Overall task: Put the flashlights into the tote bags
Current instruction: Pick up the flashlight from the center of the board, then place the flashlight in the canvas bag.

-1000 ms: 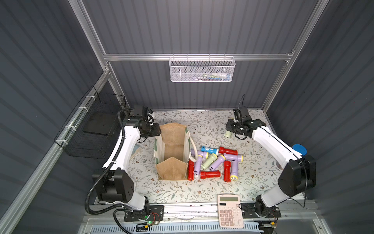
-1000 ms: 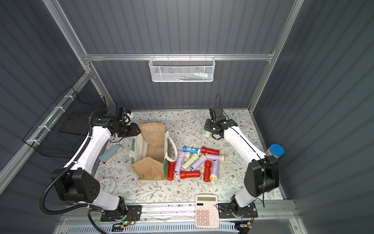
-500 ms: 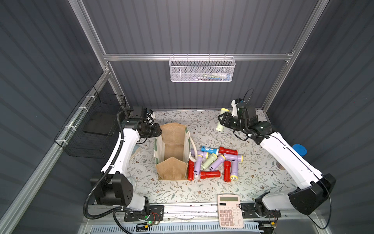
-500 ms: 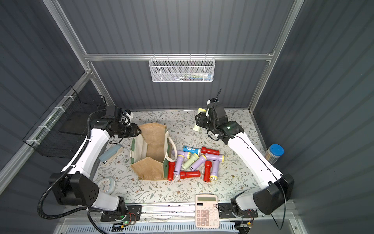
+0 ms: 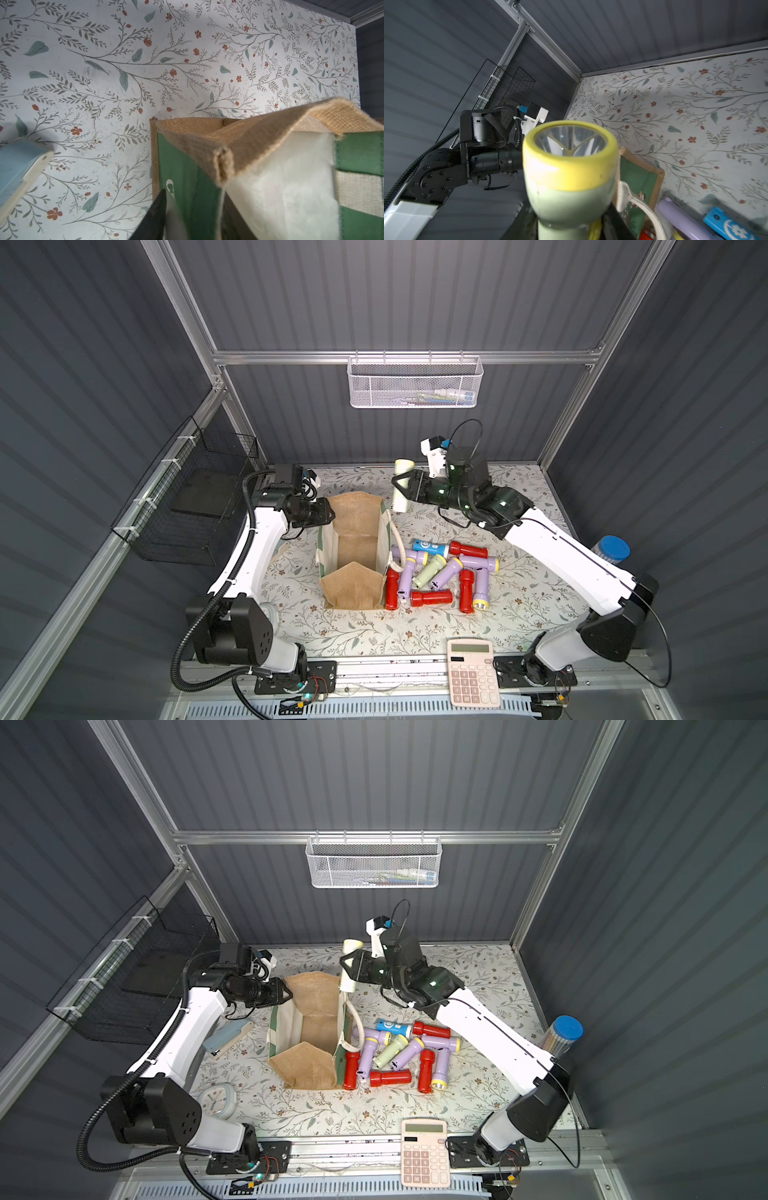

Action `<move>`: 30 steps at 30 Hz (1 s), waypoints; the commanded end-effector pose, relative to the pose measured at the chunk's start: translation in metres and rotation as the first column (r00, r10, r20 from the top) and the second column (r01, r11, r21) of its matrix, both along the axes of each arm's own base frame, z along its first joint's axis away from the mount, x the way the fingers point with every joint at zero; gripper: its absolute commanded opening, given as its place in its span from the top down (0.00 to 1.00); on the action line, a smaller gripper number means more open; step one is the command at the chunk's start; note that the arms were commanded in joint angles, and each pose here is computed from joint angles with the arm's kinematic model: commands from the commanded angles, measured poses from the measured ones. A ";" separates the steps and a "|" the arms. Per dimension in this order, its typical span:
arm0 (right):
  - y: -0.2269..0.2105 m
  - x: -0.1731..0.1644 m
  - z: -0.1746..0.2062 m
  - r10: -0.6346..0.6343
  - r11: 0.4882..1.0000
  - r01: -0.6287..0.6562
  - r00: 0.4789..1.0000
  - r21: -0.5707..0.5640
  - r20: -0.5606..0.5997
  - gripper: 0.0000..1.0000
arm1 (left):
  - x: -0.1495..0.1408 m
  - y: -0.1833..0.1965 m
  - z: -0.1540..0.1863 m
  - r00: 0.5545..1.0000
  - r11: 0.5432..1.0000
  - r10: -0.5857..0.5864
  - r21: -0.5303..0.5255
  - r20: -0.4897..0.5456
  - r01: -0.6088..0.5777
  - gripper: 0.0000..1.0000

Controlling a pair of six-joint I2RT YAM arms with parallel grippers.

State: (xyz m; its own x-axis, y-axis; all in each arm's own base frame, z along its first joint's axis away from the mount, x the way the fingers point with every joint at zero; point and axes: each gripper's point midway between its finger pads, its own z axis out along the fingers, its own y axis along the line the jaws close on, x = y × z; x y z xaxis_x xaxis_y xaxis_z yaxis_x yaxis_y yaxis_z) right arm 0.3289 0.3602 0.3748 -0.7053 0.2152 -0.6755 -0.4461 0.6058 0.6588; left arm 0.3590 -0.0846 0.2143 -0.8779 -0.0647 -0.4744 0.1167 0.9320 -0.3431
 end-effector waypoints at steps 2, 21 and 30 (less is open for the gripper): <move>0.045 -0.010 -0.010 0.110 0.994 -0.109 0.993 0.024 -0.033 0.84 | -0.006 -0.002 0.010 1.000 1.000 -0.008 -0.028 0.020 0.008 0.65; 0.101 -0.045 -0.159 0.209 0.899 -0.289 0.943 -0.327 -0.260 0.85 | -0.009 -0.010 0.013 0.999 0.996 -0.022 -0.084 0.036 0.025 0.77; 0.106 -0.033 -0.231 0.151 0.831 -0.308 0.926 -0.462 -0.346 0.85 | -0.009 -0.013 0.011 0.999 0.995 -0.024 -0.098 0.031 0.027 0.79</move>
